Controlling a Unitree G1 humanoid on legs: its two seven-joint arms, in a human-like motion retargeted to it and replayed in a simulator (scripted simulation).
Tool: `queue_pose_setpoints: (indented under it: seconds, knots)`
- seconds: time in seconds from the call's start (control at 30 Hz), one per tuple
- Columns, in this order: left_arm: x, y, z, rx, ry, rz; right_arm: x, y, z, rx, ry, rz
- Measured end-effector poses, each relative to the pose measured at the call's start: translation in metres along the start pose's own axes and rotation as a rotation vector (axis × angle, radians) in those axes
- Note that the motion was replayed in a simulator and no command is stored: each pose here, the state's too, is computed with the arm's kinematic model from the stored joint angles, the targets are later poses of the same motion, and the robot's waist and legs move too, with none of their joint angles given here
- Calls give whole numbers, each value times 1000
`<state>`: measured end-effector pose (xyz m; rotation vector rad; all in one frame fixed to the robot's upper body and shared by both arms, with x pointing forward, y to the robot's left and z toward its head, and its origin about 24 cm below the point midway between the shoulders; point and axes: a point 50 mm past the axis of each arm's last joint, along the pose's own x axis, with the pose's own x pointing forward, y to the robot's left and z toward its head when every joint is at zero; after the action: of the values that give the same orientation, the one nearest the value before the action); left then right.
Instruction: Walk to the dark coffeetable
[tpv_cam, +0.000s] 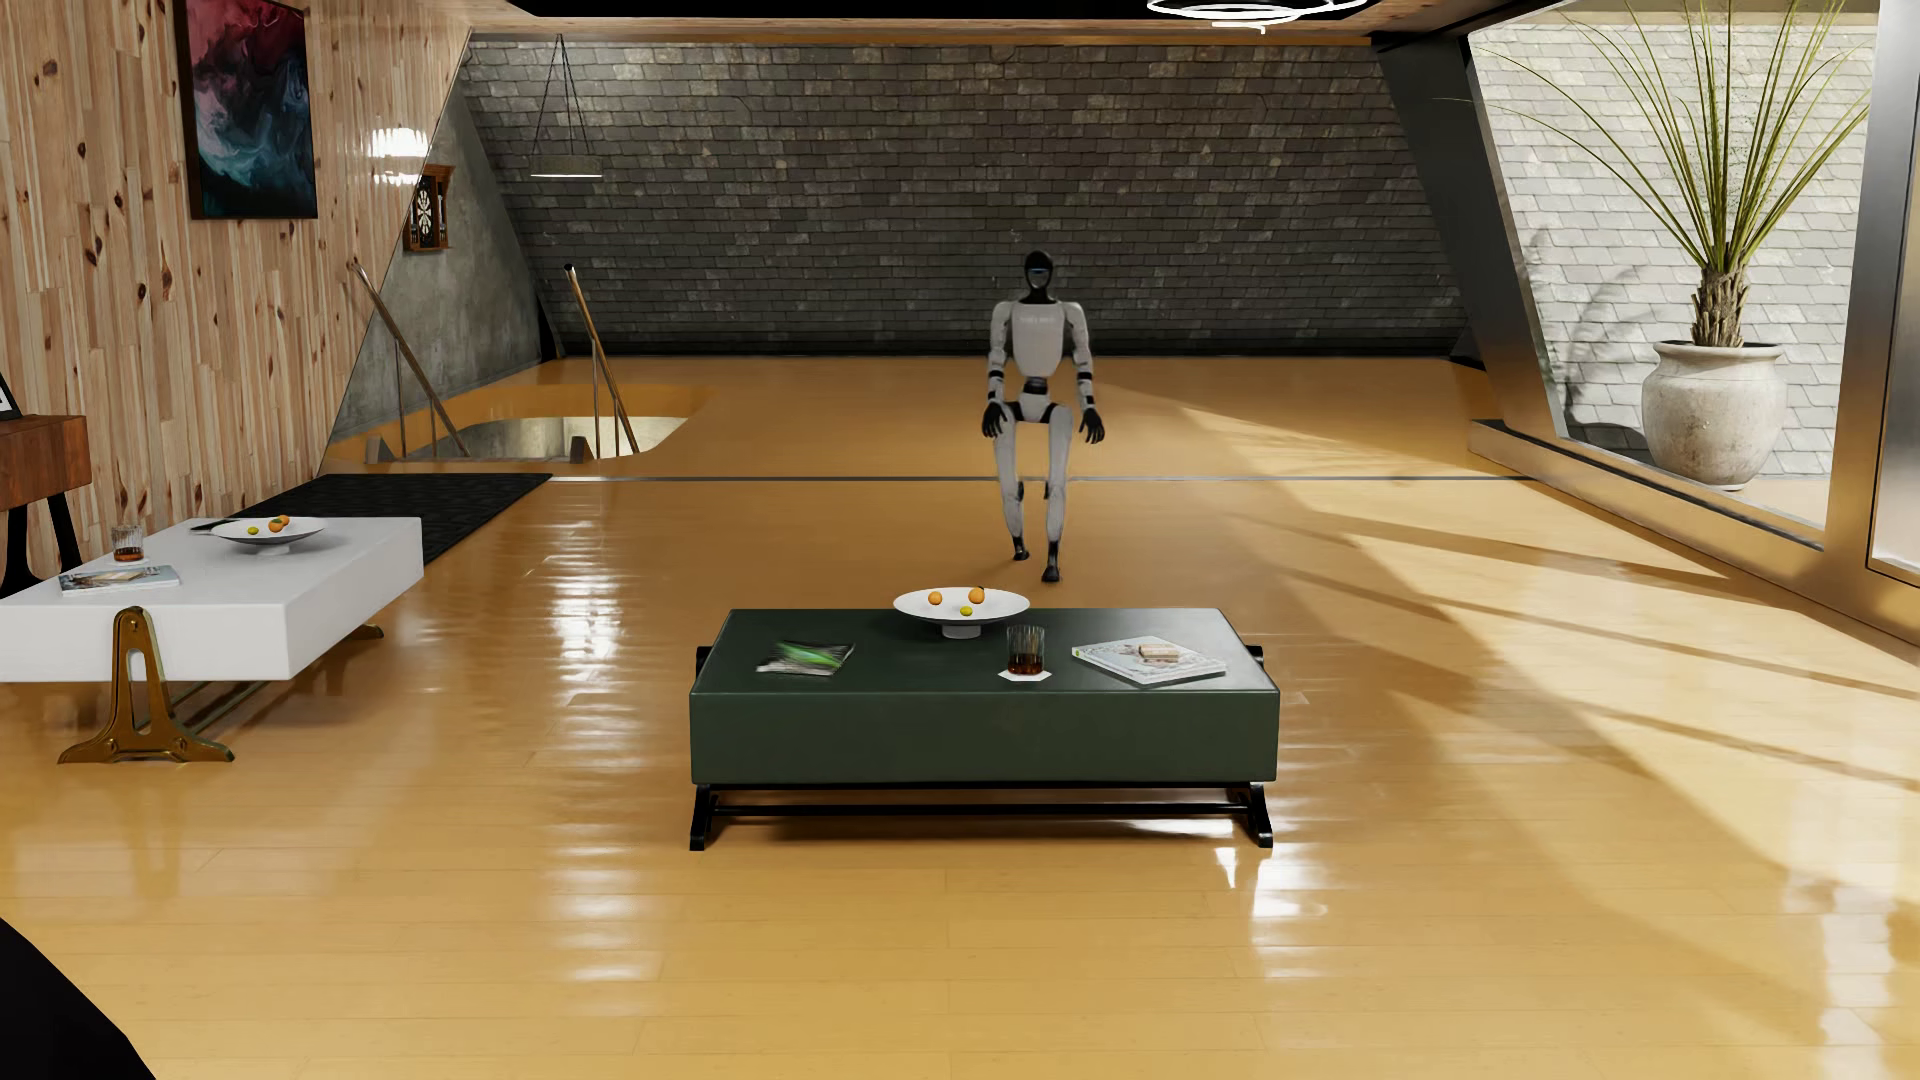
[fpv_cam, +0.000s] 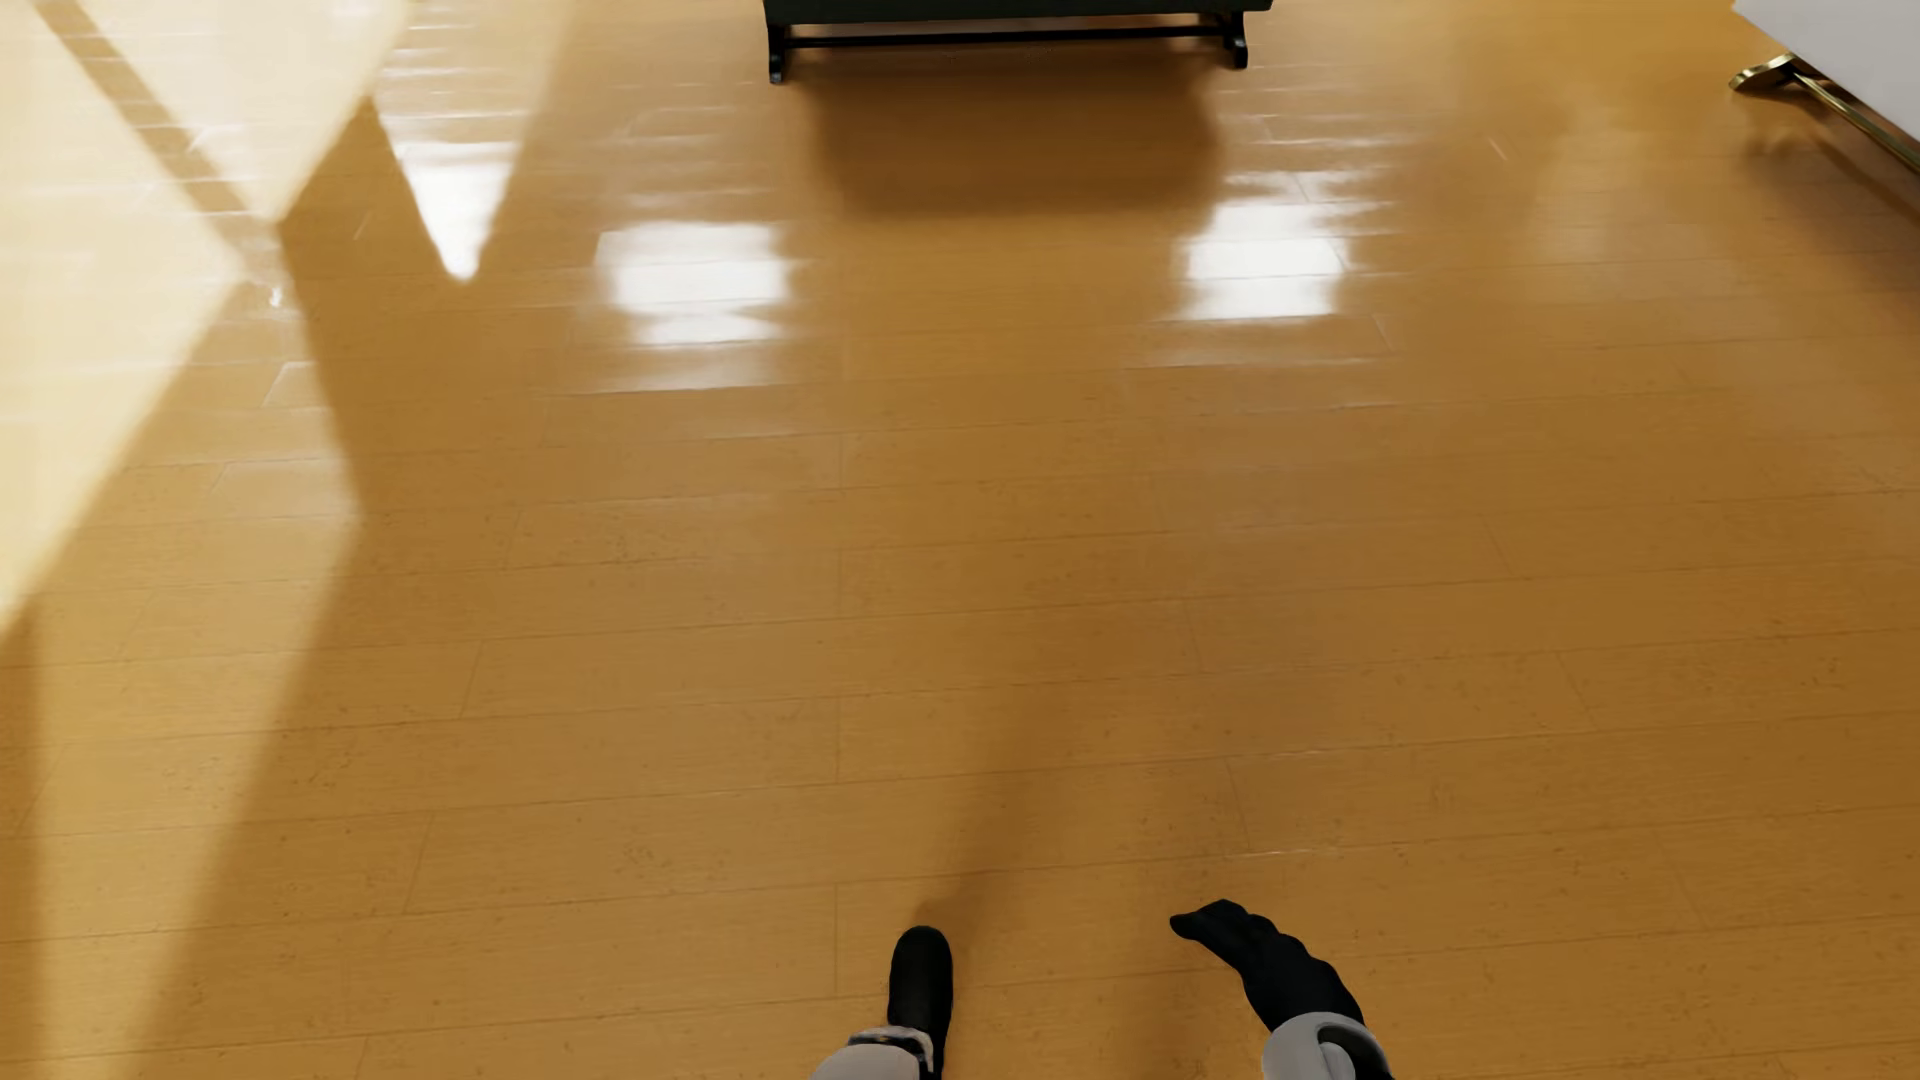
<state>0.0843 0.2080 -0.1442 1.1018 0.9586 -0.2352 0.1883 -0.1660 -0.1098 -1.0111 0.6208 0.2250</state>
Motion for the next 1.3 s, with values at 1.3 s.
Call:
queue_pose_setpoints:
  seconds: [1.3]
  knots:
    - [20, 49, 27, -66, -106, 152, -19, 33, -35, -3, 165, 155]
